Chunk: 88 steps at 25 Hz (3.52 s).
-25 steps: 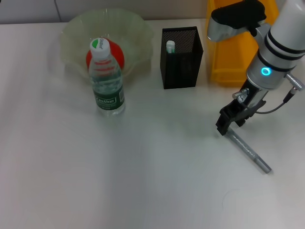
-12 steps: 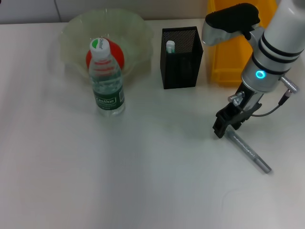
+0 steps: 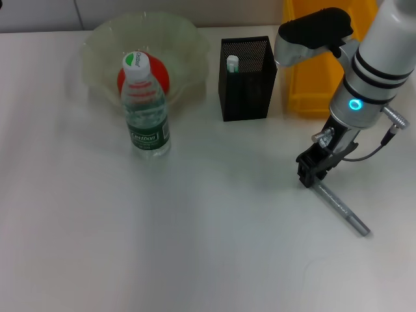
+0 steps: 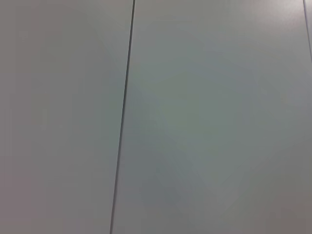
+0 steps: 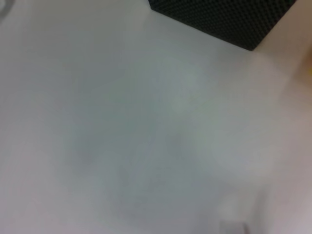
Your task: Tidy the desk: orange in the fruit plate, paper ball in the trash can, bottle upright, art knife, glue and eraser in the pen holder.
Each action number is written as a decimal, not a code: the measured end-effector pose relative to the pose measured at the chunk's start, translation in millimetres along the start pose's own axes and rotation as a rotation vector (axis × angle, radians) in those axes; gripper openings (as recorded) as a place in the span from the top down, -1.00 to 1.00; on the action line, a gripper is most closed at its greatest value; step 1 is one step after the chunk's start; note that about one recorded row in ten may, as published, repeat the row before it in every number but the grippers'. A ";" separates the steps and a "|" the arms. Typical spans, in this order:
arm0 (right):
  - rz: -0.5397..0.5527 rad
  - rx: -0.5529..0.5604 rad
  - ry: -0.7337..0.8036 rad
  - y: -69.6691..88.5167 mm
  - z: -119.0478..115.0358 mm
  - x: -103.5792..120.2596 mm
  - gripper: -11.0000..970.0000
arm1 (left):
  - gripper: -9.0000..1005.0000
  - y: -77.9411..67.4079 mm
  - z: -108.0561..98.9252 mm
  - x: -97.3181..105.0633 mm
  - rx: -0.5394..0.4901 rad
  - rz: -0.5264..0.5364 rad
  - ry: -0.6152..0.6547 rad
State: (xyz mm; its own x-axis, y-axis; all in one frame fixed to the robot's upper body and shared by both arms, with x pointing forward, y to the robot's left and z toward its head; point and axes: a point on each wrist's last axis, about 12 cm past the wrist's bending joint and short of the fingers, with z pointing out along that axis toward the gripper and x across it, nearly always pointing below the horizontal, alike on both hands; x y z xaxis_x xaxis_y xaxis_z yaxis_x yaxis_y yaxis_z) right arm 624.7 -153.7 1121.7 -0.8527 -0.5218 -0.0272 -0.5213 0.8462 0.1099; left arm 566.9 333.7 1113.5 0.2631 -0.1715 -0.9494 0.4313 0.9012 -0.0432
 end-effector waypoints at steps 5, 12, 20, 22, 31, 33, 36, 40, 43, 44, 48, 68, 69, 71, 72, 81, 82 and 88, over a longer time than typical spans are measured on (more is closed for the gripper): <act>0.002 0.001 -0.002 0.0 -0.8 -0.4 0.48 | -0.42 -0.2 0.0 -0.1 0.001 0.000 -0.001; 0.022 -0.018 -0.004 -4.5 -7.1 2.8 0.64 | -0.42 0.1 -0.6 -0.5 0.003 0.001 -0.003; 0.151 -0.264 -0.288 -44.1 -35.5 28.2 0.70 | -0.42 1.7 -2.3 -1.7 -0.006 0.002 -0.009; 0.149 -0.426 -0.478 -57.5 -40.6 42.0 0.70 | -0.42 2.9 -3.3 -2.4 -0.016 -0.001 -0.016; 0.112 -0.589 -1.516 -85.9 -27.0 79.8 0.70 | -0.42 4.5 -2.5 -1.8 -0.051 0.014 -0.032; 0.113 -0.473 -1.653 -86.7 -19.4 80.8 0.70 | -0.42 3.2 0.3 0.3 -0.054 0.012 -0.029; 0.097 -0.302 -1.729 -84.0 -10.1 68.4 0.70 | -0.42 2.9 2.8 0.9 -0.054 0.012 -0.025; 0.065 -0.212 -1.645 -76.2 -3.5 40.8 0.70 | -0.42 3.0 3.3 1.1 -0.054 0.013 -0.023; 0.029 -0.202 -1.590 -68.9 -1.1 28.8 0.70 | -0.42 3.4 2.6 1.2 -0.059 0.012 -0.023; 0.020 -0.204 -1.577 -66.9 -0.9 25.9 0.70 | -0.42 3.4 2.2 1.4 -0.060 0.011 -0.023; 0.000 -0.240 -1.541 -59.7 0.5 20.8 0.70 | -0.42 3.4 2.2 1.4 -0.060 0.011 -0.023; -0.005 -0.210 -1.386 -51.7 20.4 15.2 0.70 | -0.42 3.2 4.1 2.3 -0.063 0.007 -0.019; -0.009 -0.211 -1.378 -50.5 21.6 15.0 0.70 | -0.42 3.0 4.4 2.4 -0.061 0.007 -0.018; -0.019 -0.215 -1.368 -48.7 23.4 15.4 0.70 | -0.42 2.7 4.6 2.6 -0.059 0.007 -0.017; -0.020 -0.217 -1.365 -48.1 24.5 16.1 0.70 | -0.42 2.5 4.7 2.6 -0.058 0.007 -0.017; 0.042 -0.220 -1.368 -47.1 35.0 21.7 0.40 | -0.42 0.9 6.0 4.4 -0.056 0.000 -0.012; 0.057 -0.222 -1.386 -47.6 35.4 23.5 0.32 | -0.42 0.4 6.7 4.4 -0.053 0.000 -0.012; 0.075 -0.253 -1.529 -49.6 32.6 42.8 -0.03 | -0.42 0.1 6.9 4.8 -0.046 0.001 -0.005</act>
State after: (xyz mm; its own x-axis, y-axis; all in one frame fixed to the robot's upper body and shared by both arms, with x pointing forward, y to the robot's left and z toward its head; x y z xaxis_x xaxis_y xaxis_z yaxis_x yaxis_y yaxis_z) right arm 613.0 -214.6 1082.7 -0.1795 0.2566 -0.9497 -0.5923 0.7426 0.3126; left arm 574.2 330.2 1111.1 0.2680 -0.1728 -0.9478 0.3906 0.9188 -0.0570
